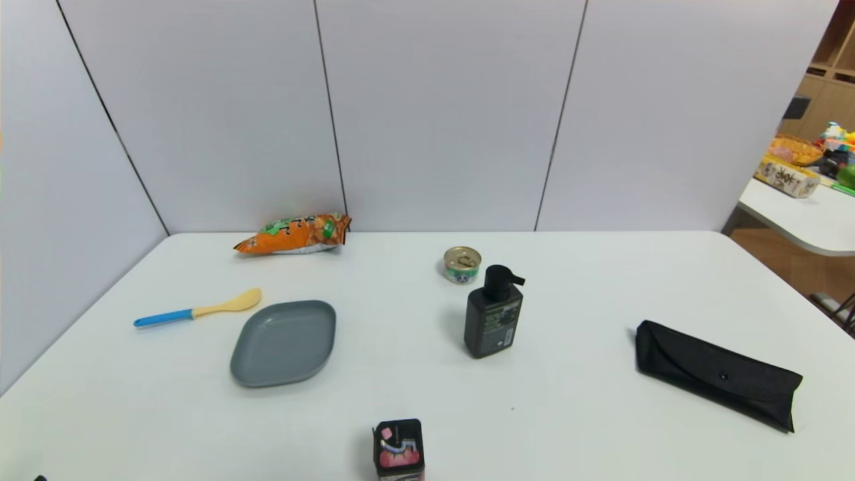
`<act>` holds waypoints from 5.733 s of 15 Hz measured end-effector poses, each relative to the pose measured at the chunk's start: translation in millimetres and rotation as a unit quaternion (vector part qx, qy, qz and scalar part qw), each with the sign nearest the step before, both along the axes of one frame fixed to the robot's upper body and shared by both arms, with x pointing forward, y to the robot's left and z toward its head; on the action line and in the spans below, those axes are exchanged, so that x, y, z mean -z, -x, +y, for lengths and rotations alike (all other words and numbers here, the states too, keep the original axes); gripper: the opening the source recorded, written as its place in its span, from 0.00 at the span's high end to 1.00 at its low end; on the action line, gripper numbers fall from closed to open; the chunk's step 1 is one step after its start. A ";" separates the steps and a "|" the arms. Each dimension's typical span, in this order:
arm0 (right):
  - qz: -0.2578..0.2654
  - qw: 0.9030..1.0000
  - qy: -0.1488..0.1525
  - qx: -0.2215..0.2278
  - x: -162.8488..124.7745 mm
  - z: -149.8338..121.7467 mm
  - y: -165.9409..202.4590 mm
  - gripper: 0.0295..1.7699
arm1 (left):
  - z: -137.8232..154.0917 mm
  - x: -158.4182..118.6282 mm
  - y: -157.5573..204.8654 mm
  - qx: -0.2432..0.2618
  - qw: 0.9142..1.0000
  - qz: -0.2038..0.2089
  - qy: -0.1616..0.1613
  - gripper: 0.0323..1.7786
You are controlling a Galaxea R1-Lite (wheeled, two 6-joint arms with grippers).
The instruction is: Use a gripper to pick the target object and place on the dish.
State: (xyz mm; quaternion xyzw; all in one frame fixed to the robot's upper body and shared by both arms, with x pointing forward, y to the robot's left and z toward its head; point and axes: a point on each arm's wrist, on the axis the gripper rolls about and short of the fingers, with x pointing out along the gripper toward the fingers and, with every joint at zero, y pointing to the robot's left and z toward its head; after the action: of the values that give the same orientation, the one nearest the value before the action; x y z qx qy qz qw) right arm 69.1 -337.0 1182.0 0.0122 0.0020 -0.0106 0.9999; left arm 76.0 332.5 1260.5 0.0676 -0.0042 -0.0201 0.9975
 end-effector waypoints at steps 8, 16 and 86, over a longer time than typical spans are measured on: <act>0.000 1.000 0.000 0.000 0.0 0.0 0.0 0.03 | -10.4 -61.3 -89.8 0.142 0.977 0.120 -0.105 0.05; 0.000 1.000 0.000 0.000 0.0 0.0 0.0 0.03 | -71.6 -85.4 -173.4 0.350 0.887 0.230 -0.195 0.05; 0.000 1.000 0.000 0.000 0.0 0.0 0.0 0.03 | -87.9 -71.9 -279.5 0.348 0.839 0.322 -0.266 0.58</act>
State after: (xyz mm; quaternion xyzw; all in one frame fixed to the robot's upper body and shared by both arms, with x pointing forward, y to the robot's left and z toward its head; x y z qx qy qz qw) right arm 69.1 -337.0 1182.0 0.0122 0.0020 -0.0106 0.9999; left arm 355.5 244.6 1332.5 0.3144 0.2996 -0.3865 0.8136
